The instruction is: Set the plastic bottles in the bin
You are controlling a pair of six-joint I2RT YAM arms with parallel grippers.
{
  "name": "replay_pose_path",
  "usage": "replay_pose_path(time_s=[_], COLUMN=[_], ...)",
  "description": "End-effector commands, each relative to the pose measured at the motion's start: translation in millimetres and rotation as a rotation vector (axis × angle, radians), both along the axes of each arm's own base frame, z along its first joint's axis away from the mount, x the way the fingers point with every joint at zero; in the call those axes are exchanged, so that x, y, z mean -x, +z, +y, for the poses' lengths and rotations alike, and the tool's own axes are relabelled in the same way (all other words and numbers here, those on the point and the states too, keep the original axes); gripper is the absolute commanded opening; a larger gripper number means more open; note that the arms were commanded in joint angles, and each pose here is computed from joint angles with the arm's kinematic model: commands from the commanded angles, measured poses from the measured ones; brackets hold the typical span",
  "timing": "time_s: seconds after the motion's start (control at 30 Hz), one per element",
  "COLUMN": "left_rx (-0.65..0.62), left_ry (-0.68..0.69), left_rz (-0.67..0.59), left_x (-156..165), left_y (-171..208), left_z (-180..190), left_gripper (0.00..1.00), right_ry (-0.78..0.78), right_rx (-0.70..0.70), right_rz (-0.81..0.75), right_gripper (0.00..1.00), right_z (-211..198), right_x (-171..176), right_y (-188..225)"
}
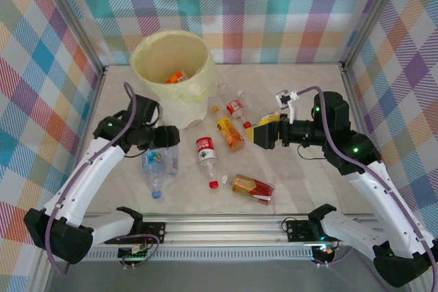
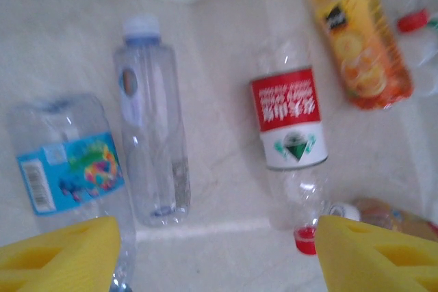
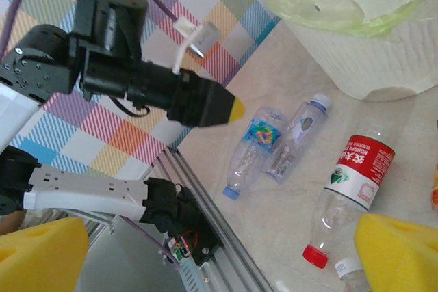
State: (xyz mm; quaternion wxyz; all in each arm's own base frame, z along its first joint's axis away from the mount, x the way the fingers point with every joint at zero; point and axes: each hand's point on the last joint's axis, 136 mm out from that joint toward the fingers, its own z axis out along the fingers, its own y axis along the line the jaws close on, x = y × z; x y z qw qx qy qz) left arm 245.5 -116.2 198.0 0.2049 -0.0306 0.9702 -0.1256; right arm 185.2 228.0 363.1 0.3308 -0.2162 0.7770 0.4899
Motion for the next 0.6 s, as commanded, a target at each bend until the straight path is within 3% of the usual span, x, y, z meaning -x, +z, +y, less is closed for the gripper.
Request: replay_pose_path(time_s=[0.0,0.3,0.57], left_rx=[-0.003,-0.169,-0.195], left_ry=[0.044,0.093,0.094], left_rz=[0.026,0.201,0.279], left_x=[1.6,10.4,14.7], left_y=[-20.9,-93.3,-126.8], left_z=[-10.2,1.5,0.2], left_gripper=[0.75,0.74,0.72], right_ry=[-0.012,-0.045,-0.054], right_rx=[0.019,0.069,0.067], right_rz=[-0.041,-0.022,-0.011], right_gripper=[1.0,1.0,1.0], right_z=[-2.3,-7.1,-6.3], right_x=[-1.0,-5.1,-8.0], right_y=[5.4,-8.1,-13.6])
